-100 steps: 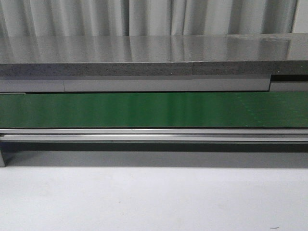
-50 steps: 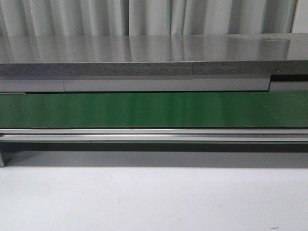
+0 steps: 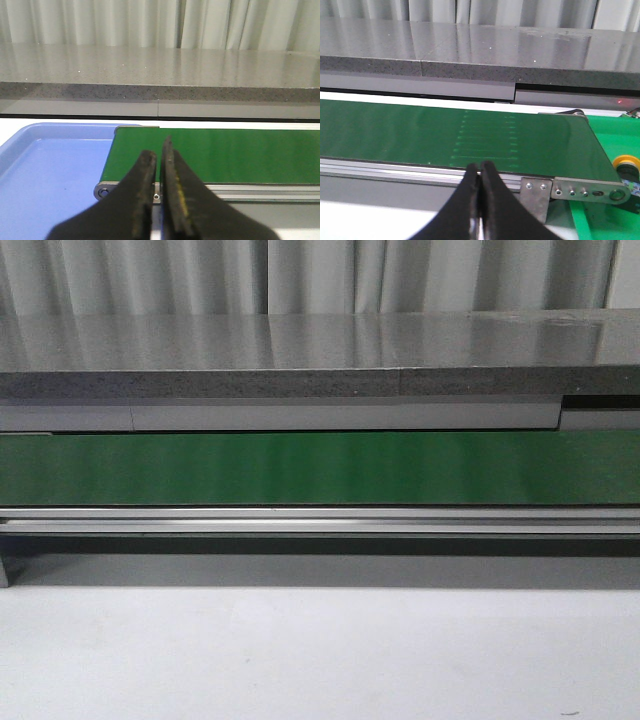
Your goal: Move button from left to right
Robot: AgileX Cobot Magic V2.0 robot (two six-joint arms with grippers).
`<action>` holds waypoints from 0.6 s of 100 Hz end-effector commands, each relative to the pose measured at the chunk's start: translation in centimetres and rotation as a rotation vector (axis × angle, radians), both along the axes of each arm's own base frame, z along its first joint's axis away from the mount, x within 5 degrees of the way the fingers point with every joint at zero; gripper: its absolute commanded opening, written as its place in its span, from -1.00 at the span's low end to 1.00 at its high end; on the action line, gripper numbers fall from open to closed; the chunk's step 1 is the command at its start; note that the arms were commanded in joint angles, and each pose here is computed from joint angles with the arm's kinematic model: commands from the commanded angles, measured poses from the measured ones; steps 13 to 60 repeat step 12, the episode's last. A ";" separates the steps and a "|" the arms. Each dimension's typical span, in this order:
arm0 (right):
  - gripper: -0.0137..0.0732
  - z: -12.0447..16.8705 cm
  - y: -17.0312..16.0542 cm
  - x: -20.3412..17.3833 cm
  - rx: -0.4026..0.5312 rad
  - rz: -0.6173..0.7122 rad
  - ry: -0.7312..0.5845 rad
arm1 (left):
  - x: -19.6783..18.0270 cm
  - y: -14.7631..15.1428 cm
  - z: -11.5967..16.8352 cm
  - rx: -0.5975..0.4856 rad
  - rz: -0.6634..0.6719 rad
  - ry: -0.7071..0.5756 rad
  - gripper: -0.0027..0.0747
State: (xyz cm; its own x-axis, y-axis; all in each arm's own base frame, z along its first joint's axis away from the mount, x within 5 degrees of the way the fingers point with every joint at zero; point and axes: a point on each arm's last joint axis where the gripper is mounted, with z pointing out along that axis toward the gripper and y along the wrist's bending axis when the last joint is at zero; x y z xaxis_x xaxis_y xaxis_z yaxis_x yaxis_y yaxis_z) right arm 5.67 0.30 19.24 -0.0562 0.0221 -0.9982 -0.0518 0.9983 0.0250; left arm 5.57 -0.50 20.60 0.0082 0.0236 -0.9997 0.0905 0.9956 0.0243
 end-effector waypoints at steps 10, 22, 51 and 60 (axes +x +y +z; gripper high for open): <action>-0.84 0.8 0.0 -0.1 0.005 0.001 -0.089 | -0.1 0.0 -0.4 -0.018 0.000 -0.074 -0.92; -0.84 0.8 0.0 -0.1 0.005 0.001 -0.089 | -0.1 0.0 -0.4 -0.018 0.000 -0.074 -0.92; -0.84 0.8 0.0 -0.1 0.005 0.001 -0.089 | -0.1 0.0 -0.4 -0.018 0.000 -0.074 -0.92; -0.84 0.8 0.0 -0.1 0.005 0.001 -0.089 | -0.1 0.0 -0.4 -0.018 0.000 -0.074 -0.92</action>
